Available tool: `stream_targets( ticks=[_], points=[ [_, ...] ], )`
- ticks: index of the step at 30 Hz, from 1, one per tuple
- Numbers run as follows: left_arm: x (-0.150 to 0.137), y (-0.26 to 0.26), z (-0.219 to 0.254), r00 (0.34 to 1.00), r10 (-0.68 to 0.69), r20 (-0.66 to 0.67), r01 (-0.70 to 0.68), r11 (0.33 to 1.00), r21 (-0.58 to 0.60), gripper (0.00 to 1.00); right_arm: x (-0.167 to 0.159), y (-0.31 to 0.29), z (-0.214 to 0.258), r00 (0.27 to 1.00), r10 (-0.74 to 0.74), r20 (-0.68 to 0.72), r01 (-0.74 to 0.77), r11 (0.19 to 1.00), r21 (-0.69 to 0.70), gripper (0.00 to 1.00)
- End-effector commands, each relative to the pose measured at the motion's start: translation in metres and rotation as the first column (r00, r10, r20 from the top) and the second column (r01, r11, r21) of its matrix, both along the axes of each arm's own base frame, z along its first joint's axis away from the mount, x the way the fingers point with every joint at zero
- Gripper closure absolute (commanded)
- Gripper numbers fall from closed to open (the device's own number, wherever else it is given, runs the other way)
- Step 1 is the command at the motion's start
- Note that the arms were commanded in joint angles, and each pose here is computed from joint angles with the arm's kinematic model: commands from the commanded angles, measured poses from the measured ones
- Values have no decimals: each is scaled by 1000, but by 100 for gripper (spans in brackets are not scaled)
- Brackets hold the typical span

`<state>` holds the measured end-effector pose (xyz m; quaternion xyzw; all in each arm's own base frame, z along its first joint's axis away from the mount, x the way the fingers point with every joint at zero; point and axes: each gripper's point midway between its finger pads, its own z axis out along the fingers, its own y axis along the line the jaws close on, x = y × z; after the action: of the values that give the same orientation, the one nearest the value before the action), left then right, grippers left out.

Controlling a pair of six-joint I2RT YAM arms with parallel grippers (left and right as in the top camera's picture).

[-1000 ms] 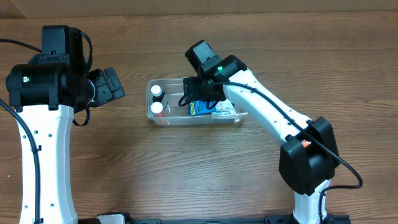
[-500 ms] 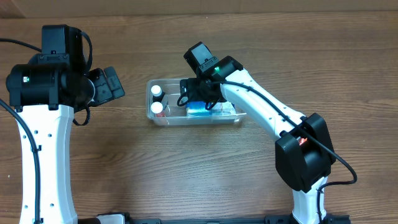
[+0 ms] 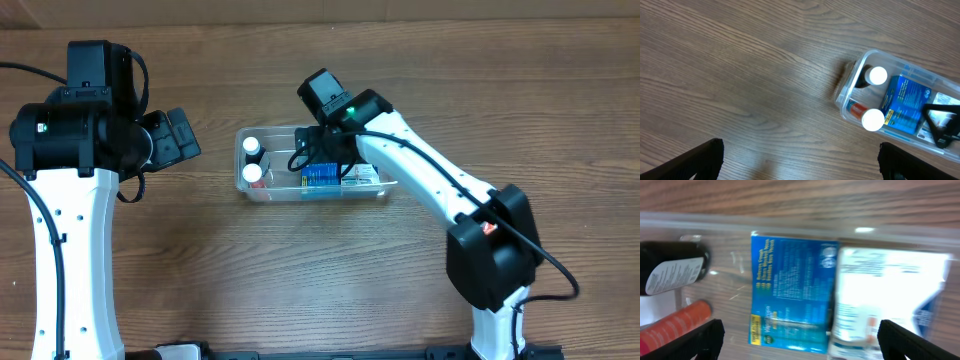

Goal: Pack container
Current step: 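Move the right gripper to the red-white box and grasp it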

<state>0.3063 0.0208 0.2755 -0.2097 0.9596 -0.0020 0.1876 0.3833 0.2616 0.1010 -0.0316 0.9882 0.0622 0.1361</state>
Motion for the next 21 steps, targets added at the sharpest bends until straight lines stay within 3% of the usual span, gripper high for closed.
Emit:
stream_targets(
  ticks=[1, 4, 8, 16, 21],
  points=[
    [-1, -1, -3, 1000, -21, -9, 21, 1000, -1, 0, 23, -61, 107, 946, -198, 256, 193, 980, 45, 0],
    [-2, -1, -3, 1000, -21, -11, 21, 1000, -1, 0, 26, -128, 154, 877, -359, 320, 346, 933, 101, 0],
    [-1, -2, -3, 1000, -21, -9, 21, 1000, -2, 0, 10, -234, 162, 784, -567, 251, 565, 820, 86, 0],
    [0, -2, -2, 1000, -21, -3, 21, 1000, -2, 0, -50, -336, 62, 740, -672, -37, 662, 736, -142, 0],
    [0, -2, -2, 1000, -21, -3, 21, 1000, -2, 0, -73, -349, -7, 736, -659, -156, 643, 752, -148, 0]
  ],
)
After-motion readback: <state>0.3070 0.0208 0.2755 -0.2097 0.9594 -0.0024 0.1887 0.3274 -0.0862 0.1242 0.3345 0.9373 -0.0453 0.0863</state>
